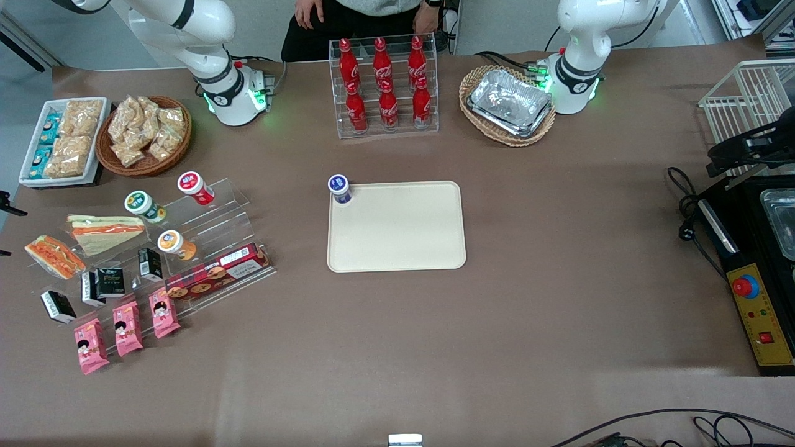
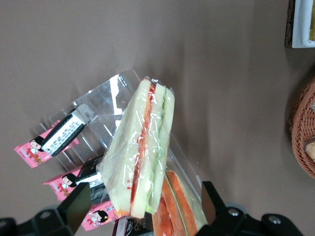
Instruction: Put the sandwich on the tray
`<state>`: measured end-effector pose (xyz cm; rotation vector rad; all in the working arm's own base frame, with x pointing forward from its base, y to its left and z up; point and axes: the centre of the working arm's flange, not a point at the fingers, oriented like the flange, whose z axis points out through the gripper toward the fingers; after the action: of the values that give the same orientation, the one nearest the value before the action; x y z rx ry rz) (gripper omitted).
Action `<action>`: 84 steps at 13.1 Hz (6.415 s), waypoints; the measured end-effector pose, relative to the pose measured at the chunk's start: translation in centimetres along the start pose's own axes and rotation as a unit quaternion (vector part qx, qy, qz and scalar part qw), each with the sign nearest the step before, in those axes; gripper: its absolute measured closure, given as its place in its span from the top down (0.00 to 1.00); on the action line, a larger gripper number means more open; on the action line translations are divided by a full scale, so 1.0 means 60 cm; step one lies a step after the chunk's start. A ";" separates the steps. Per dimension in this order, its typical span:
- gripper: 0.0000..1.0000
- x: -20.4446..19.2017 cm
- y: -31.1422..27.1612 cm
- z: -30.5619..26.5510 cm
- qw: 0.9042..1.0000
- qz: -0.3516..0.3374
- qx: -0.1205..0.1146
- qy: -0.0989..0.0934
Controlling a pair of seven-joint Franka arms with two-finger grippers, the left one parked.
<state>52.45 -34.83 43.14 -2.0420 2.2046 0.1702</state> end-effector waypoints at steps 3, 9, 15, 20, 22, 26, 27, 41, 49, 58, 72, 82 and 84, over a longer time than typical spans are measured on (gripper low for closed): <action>1.00 0.004 -0.009 0.016 1.000 0.003 0.005 0.002; 1.00 0.001 -0.011 0.050 1.000 0.009 0.011 -0.027; 1.00 0.012 0.002 0.078 0.998 0.013 0.016 -0.052; 1.00 0.024 0.008 0.094 0.998 0.011 0.016 -0.052; 0.98 0.025 0.004 0.106 0.998 0.004 0.024 -0.058; 0.65 0.026 0.000 0.120 0.997 -0.012 0.030 -0.065; 0.55 0.026 0.000 0.119 0.997 -0.014 0.031 -0.065; 0.40 0.004 -0.042 -0.011 0.993 -0.095 0.056 -0.036; 0.28 -0.117 -0.068 -0.141 0.969 -0.244 0.047 0.007; 0.29 -0.307 -0.100 -0.189 0.906 -0.422 0.014 0.005; 0.28 -0.727 -0.089 -0.160 0.741 -0.670 -0.039 0.020; 0.27 -0.977 -0.019 -0.093 0.549 -0.833 -0.072 0.020; 0.27 -1.008 -0.007 -0.077 0.513 -0.855 -0.076 0.012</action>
<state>57.27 23.77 58.17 -3.0300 -0.6441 0.0619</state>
